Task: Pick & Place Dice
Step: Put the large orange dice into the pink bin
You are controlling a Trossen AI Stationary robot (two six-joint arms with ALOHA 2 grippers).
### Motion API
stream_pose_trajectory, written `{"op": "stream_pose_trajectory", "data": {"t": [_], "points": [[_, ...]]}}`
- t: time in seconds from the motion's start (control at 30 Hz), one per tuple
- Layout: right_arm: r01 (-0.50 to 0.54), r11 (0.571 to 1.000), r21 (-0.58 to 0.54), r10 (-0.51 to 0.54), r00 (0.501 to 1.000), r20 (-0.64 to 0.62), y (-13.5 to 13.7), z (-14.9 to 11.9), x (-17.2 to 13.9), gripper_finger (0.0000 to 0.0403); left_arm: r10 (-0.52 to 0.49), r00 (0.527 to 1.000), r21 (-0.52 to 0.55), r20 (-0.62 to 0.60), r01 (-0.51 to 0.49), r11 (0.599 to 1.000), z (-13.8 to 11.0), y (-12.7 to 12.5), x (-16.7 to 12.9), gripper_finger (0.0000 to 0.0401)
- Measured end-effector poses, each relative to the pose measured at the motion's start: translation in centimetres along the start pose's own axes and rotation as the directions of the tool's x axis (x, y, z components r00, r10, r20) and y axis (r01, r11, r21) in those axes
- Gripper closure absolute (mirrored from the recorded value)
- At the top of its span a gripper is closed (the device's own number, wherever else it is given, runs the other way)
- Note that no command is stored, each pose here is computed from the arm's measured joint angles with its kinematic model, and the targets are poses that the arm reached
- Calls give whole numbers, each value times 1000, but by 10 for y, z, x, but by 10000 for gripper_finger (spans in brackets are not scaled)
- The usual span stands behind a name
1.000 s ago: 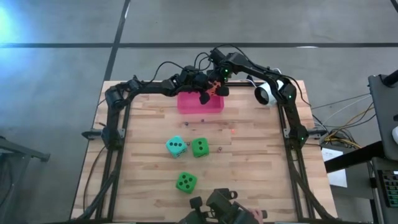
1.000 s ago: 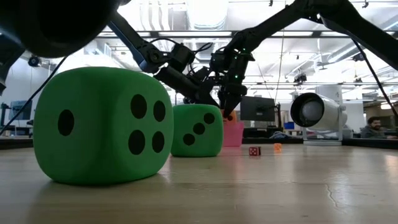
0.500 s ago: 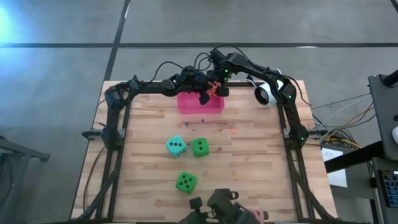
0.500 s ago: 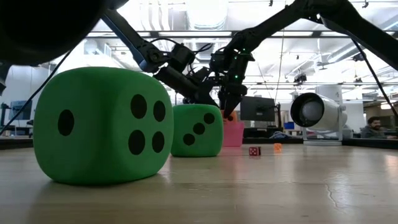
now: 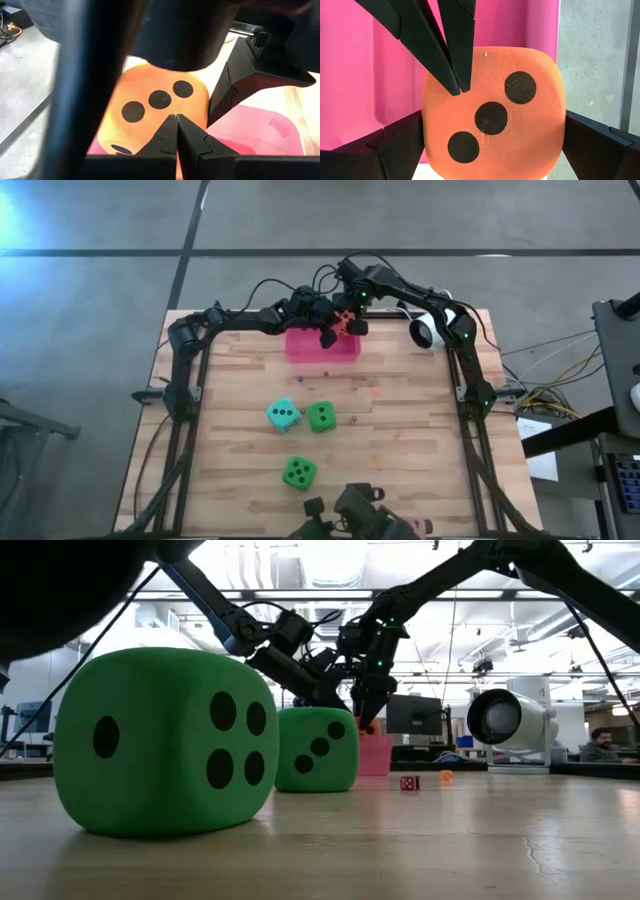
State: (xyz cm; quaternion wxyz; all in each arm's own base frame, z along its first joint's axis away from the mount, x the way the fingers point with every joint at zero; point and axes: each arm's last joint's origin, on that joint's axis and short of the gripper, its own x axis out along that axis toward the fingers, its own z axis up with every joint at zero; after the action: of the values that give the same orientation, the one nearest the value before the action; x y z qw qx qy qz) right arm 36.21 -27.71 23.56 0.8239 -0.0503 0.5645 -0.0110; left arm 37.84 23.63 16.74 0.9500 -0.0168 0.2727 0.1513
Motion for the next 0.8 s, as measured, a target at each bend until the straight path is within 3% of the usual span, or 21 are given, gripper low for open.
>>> {"op": "stream_pose_trajectory", "data": {"t": [0.57, 0.7, 0.8], "points": [[2, 1000, 1, -2, 1000, 6, 0, 0, -1, 6, -14, 997, -17, -76, 13, 1000, -8, -2, 0, 400], [37, 999, -18, -35, 994, 99, 4, 10, -31, 6, -25, 987, -27, -158, 21, 999, -22, -3, 4, 400], [27, 999, -23, -24, 992, 123, 5, 11, -37, 6, -27, 992, 2, -124, 27, 1000, -14, -4, 1, 400]]}}
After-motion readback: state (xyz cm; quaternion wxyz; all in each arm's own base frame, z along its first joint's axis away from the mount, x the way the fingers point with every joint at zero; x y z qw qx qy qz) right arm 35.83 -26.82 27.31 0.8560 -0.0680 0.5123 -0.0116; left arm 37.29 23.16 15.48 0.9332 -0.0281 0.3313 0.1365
